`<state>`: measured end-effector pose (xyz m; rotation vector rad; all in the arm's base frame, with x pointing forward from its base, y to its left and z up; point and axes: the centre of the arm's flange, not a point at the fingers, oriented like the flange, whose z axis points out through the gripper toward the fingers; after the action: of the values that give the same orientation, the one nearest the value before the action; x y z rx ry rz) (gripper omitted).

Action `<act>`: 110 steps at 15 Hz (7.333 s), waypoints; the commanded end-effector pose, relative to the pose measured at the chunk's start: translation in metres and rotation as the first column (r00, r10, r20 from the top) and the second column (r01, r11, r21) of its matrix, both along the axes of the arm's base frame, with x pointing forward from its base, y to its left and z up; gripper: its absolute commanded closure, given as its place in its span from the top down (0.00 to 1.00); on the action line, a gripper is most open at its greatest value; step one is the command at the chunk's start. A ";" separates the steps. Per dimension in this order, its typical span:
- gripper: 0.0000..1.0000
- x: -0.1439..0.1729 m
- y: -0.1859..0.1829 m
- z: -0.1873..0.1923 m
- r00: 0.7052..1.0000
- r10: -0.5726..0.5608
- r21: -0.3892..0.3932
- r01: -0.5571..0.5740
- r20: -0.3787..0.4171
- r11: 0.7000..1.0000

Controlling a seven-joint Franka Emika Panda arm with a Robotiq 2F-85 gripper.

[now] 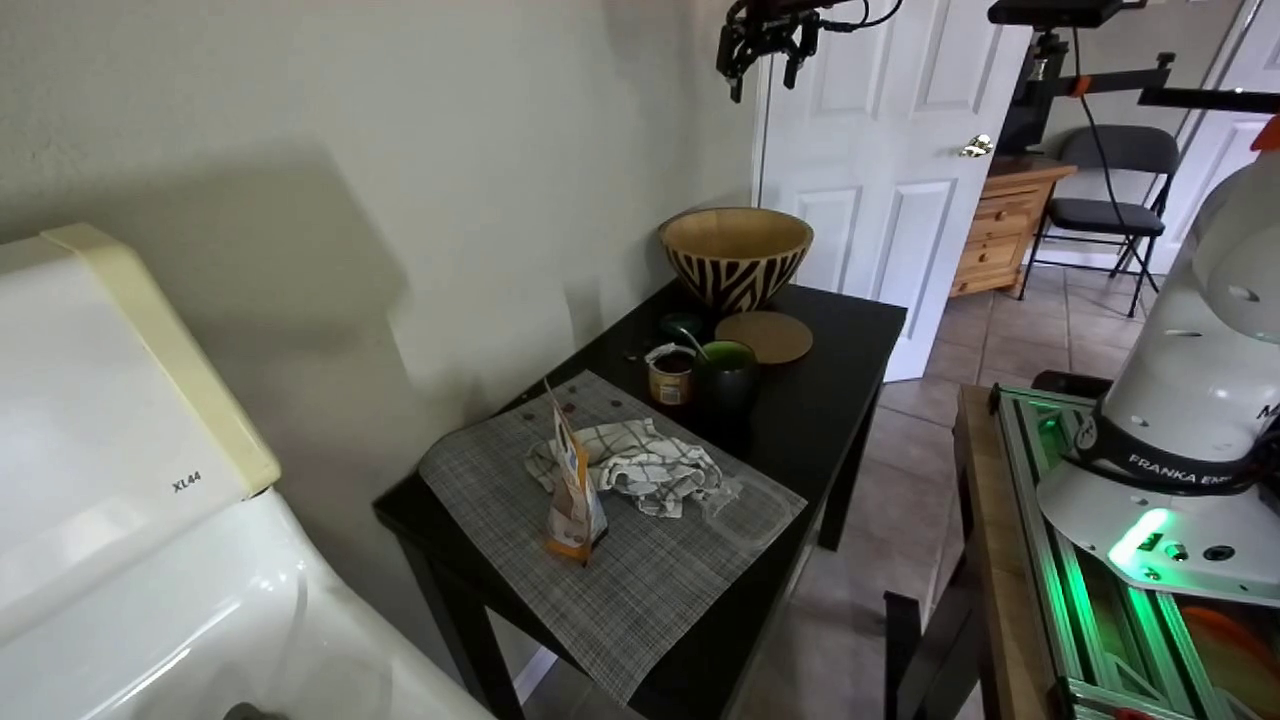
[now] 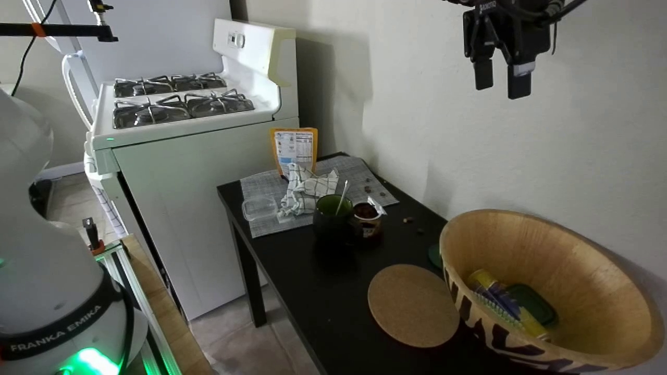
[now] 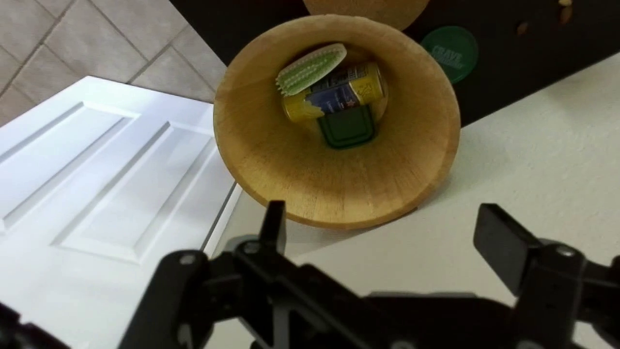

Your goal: Take the can out of the bowl and put it on the table.

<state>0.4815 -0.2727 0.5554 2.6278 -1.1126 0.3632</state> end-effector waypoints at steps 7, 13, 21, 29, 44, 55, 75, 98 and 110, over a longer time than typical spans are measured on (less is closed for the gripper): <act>1.00 0.035 -0.079 -0.024 0.990 0.038 -0.049 -0.045 -0.138 0.998; 1.00 0.055 -0.135 -0.086 0.971 -0.223 -0.050 0.219 -0.088 0.974; 1.00 0.059 -0.136 -0.134 0.916 -0.399 0.070 0.400 -0.026 0.914; 1.00 0.054 -0.134 -0.189 0.831 -0.556 0.134 0.548 0.030 0.826; 1.00 0.083 -0.134 -0.315 0.698 -0.715 0.377 0.674 -0.044 0.635; 0.82 0.093 -0.145 -0.343 0.679 -0.717 0.361 0.716 -0.161 0.597; 1.00 0.104 -0.140 -0.385 0.673 -0.708 0.284 0.736 -0.214 0.614; 0.38 0.044 -0.083 -0.273 0.858 -0.510 0.447 0.483 -0.068 0.753; 0.38 0.033 -0.069 -0.187 0.840 -0.540 0.588 0.410 0.055 0.697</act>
<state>0.5251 -0.3661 0.3401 2.6047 -2.2155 0.1933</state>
